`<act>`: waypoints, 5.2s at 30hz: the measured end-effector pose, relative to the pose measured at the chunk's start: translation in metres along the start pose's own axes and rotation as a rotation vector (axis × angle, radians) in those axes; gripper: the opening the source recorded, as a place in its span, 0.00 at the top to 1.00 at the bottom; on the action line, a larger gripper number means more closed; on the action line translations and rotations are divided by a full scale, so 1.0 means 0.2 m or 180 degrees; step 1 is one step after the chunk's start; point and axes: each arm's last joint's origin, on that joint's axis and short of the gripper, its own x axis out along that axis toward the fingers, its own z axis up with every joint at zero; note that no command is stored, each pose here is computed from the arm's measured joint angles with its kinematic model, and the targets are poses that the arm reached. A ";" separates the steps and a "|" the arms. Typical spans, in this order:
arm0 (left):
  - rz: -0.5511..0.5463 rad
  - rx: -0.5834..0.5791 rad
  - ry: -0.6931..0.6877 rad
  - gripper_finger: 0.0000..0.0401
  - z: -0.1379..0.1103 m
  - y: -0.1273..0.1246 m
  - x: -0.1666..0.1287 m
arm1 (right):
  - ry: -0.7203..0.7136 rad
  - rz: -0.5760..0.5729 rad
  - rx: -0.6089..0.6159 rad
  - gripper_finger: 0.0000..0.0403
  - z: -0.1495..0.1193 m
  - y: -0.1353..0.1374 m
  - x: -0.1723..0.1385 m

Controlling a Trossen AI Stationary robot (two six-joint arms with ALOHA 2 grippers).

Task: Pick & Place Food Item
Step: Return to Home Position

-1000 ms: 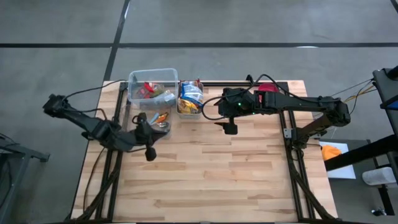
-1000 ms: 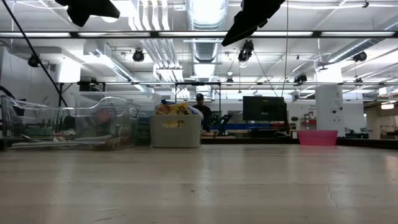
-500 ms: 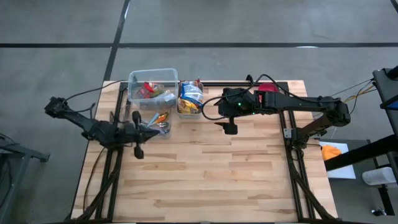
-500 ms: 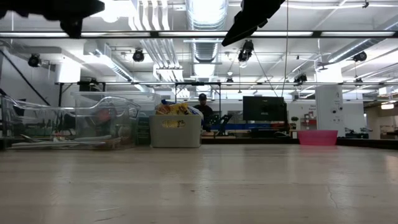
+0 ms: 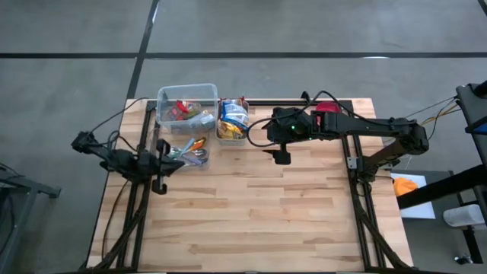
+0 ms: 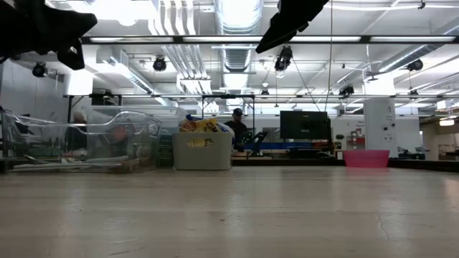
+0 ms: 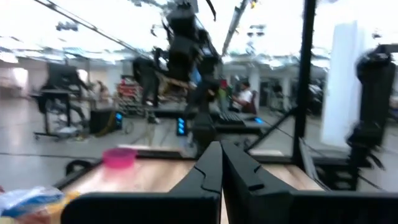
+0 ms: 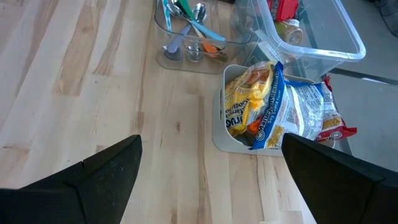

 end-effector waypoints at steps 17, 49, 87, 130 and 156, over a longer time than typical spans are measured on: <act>-0.0311 -0.0185 0.0600 1.00 -0.10 -0.02 -0.01 | 0.0003 0.0001 -0.0002 0.05 0.00 0.00 0.00; -0.0304 -0.0186 0.0613 1.00 -0.10 -0.02 -0.01 | -0.1536 0.1327 0.0304 0.05 0.05 0.04 0.08; -0.0304 -0.0170 0.0646 1.00 -0.11 -0.02 -0.01 | -0.2424 0.0824 0.1242 0.05 -1.15 0.28 -0.27; -0.0304 -0.0170 0.0646 1.00 -0.11 -0.02 -0.01 | -0.2781 0.0570 0.0973 0.05 -1.20 0.29 -0.29; -0.0303 -0.0170 0.0645 1.00 -0.11 -0.02 -0.01 | -0.2849 0.0567 0.0959 0.05 -1.19 0.28 -0.29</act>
